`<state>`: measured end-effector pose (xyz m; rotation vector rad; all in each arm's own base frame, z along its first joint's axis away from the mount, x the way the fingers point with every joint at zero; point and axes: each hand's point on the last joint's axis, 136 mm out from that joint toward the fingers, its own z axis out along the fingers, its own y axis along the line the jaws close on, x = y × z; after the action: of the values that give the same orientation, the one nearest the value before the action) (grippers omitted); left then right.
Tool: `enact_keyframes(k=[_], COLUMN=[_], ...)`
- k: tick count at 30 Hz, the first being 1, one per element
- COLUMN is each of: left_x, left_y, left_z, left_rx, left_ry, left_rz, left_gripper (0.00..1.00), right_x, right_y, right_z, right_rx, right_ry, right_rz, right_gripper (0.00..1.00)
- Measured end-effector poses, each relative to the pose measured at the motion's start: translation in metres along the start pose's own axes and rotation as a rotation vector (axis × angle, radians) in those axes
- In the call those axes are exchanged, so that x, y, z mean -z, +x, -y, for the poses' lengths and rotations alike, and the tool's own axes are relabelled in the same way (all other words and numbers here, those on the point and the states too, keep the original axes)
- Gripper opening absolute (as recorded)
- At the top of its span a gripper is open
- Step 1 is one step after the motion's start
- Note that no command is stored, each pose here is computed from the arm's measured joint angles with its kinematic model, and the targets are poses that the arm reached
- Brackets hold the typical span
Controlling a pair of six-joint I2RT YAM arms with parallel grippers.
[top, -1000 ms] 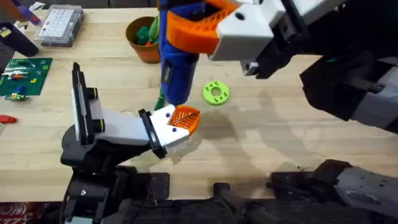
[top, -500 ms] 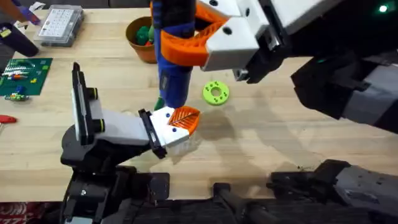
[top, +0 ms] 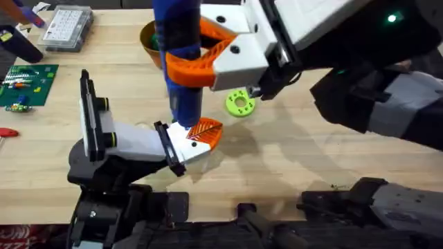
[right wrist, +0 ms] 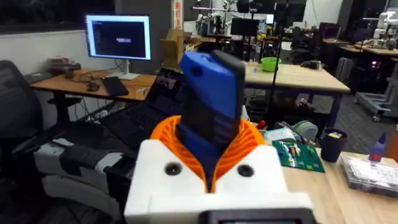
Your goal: Pick up the gripper from the table and insert it into the empty holder that is missing its gripper. Then pick up a screw, insert it into the mounting hole, and use the screwdriver to tighten it. Finally, clean up the table by picking up the vegetable and placing it into the bucket.
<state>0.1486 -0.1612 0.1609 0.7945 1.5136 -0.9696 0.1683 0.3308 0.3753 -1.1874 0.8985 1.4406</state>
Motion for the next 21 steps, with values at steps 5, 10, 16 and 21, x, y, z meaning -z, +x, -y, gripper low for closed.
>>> enact_keyframes(k=[5,10,16,21], left_x=[0.0,0.0,0.0,0.0], left_y=[0.0,0.0,0.0,0.0], left_z=[0.0,0.0,0.0,0.0], left_rx=[0.0,0.0,0.0,0.0], left_ry=[0.0,0.0,0.0,0.0], left_rz=[0.0,0.0,0.0,0.0], left_gripper=[0.004,0.004,0.004,0.004], right_x=[-0.003,-0.005,-0.005,-0.006], right_y=[0.005,0.008,0.013,0.019], right_z=[-0.001,0.0,0.002,0.006], right_rx=[0.008,0.012,0.01,-0.002], right_ry=[-0.01,-0.012,-0.01,-0.006], right_rz=[-0.005,-0.008,-0.015,-0.024], right_gripper=[0.023,0.023,0.023,0.023])
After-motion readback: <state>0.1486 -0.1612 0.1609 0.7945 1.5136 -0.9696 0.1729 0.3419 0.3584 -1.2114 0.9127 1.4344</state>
